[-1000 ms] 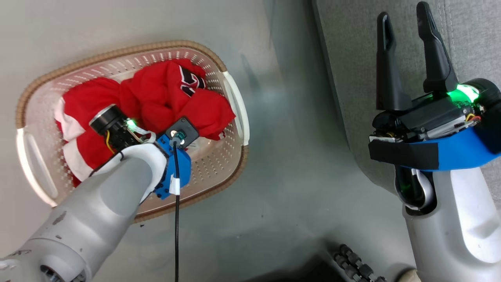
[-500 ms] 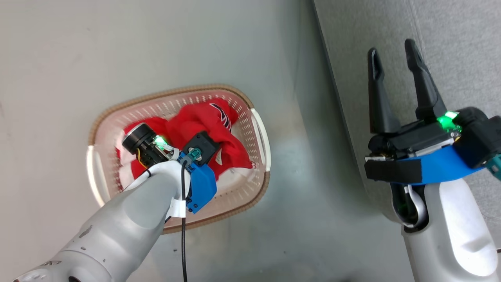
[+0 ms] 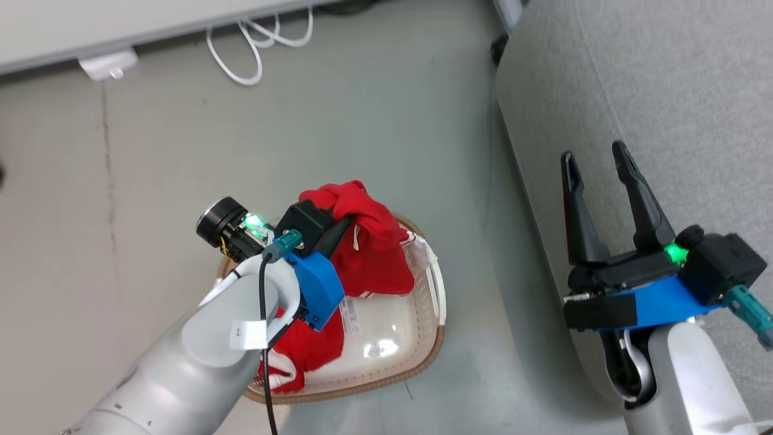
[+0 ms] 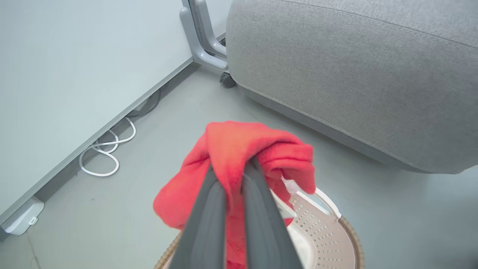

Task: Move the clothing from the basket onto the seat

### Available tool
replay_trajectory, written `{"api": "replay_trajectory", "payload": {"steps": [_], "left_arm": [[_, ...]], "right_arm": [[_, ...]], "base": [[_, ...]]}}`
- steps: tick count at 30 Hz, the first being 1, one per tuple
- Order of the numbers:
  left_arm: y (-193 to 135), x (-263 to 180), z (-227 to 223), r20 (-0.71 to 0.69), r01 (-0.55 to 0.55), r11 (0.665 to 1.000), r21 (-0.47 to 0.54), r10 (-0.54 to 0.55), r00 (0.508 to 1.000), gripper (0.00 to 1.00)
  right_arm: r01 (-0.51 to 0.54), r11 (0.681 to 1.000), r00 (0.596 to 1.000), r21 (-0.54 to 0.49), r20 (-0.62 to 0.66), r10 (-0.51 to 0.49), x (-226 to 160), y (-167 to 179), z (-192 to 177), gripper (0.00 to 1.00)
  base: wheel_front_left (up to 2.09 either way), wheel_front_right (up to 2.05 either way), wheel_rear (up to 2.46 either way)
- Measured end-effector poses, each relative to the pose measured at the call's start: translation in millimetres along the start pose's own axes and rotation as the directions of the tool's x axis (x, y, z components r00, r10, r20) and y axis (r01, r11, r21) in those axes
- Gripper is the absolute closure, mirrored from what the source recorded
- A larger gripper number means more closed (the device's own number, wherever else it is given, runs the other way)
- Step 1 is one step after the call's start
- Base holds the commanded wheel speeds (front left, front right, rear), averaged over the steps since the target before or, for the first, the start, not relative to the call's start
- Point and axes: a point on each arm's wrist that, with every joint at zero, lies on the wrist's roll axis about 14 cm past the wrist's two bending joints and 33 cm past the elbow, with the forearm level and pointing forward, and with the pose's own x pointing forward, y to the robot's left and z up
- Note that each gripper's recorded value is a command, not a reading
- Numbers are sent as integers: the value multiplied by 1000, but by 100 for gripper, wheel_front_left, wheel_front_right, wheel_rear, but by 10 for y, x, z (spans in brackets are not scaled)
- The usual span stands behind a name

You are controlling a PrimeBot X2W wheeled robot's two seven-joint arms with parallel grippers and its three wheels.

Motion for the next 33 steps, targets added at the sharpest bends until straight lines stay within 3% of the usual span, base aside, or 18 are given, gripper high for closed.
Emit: {"api": "replay_trajectory", "payload": {"steps": [15,33], "left_arm": [[81,-727,928,278,-175,985,2,167,946,100],[-131,-1332,1290,437,-260,966,10,230,869,100]], "right_arm": [[-22,1000,998,16,63,21,-456,201,410,0],[-48,998,994,35,96,44,-810,355,581,0]], "base": [[0,0,0],[0,0,0]]}}
